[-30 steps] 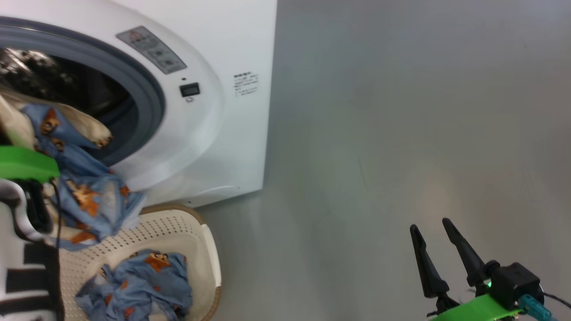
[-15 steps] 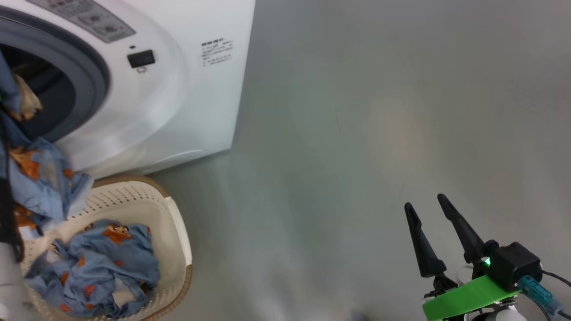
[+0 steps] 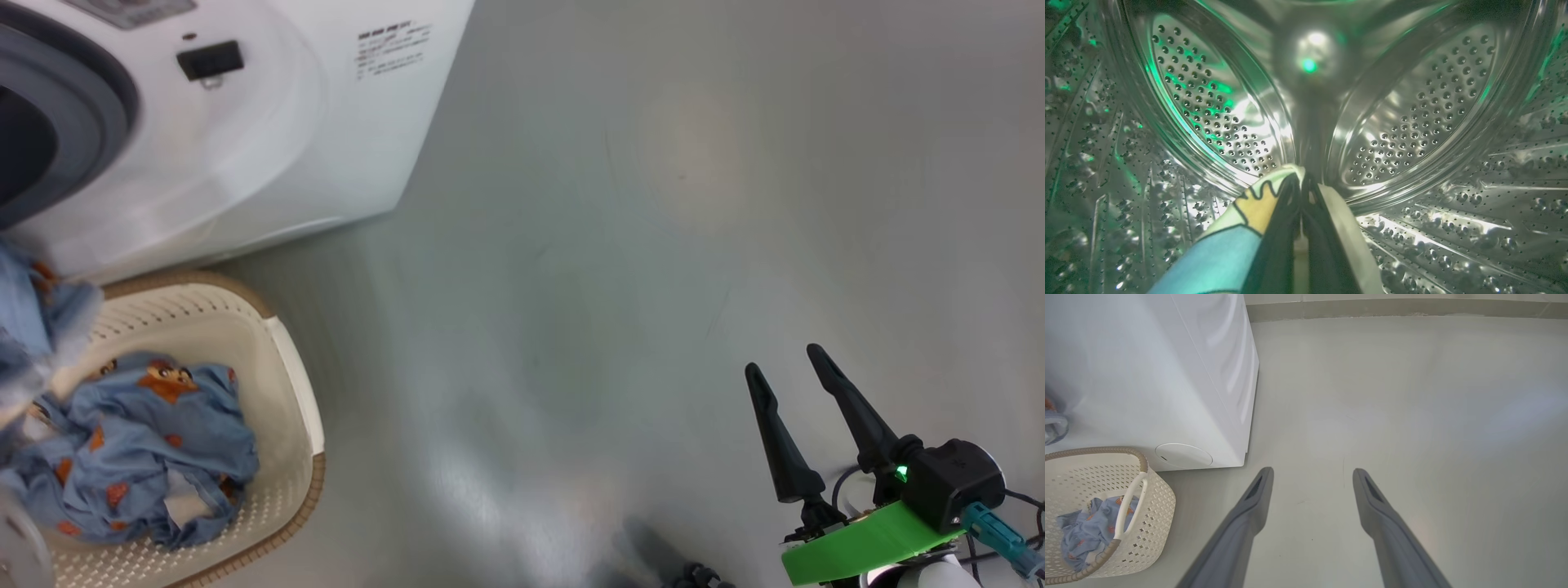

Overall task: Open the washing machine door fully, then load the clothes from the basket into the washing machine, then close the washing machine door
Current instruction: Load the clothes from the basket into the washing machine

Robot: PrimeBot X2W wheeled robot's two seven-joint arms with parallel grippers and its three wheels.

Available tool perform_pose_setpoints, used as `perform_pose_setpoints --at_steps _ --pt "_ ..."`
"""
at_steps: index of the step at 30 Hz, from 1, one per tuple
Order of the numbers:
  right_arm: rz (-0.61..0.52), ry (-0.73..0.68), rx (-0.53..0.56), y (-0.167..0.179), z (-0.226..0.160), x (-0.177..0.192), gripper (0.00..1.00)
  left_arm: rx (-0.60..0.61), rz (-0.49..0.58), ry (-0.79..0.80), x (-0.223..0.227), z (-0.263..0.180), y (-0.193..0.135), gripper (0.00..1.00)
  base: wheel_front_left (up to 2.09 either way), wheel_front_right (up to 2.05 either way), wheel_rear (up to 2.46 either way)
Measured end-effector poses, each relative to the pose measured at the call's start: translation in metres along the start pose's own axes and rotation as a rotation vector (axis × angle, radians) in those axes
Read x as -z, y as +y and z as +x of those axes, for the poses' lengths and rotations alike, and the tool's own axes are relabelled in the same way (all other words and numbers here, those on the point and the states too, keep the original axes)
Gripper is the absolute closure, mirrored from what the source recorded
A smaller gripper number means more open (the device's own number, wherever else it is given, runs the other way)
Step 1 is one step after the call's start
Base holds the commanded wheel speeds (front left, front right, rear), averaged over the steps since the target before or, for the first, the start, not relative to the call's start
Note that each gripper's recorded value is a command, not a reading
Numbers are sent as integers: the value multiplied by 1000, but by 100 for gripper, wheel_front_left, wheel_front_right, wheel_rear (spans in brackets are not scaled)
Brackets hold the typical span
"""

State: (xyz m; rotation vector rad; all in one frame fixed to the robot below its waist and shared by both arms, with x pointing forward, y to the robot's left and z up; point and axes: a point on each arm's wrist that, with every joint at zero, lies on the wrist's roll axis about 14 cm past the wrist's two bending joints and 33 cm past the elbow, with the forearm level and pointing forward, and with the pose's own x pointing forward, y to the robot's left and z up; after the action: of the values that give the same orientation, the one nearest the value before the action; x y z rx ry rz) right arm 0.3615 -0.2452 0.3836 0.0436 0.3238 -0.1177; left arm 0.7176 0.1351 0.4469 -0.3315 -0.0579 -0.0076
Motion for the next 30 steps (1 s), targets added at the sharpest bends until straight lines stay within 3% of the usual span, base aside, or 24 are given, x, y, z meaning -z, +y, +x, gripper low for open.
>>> perform_pose_setpoints --at_steps 11,20,21,22,23,24,25,30 --pt "0 48 -20 7 8 16 0 49 8 -113 -26 24 -11 100 0 0 0" --pt "13 18 -30 10 9 8 0 32 70 68 17 12 -11 100 0 0 0" --pt "14 16 -30 10 9 7 0 31 74 84 20 12 -11 92 0 0 0" --pt "14 13 -30 10 8 6 0 27 81 97 22 11 -11 68 0 0 0" --pt "16 10 -30 11 8 5 0 24 86 110 23 11 -11 50 0 0 0" --pt "17 7 -30 11 8 4 0 21 86 119 23 11 -11 11 0 0 0" --pt "18 4 -31 11 7 3 0 20 88 126 23 11 -11 0 0 0 0" --pt "25 -16 -35 13 6 -3 0 -16 127 191 30 3 -5 0 0 0 0"
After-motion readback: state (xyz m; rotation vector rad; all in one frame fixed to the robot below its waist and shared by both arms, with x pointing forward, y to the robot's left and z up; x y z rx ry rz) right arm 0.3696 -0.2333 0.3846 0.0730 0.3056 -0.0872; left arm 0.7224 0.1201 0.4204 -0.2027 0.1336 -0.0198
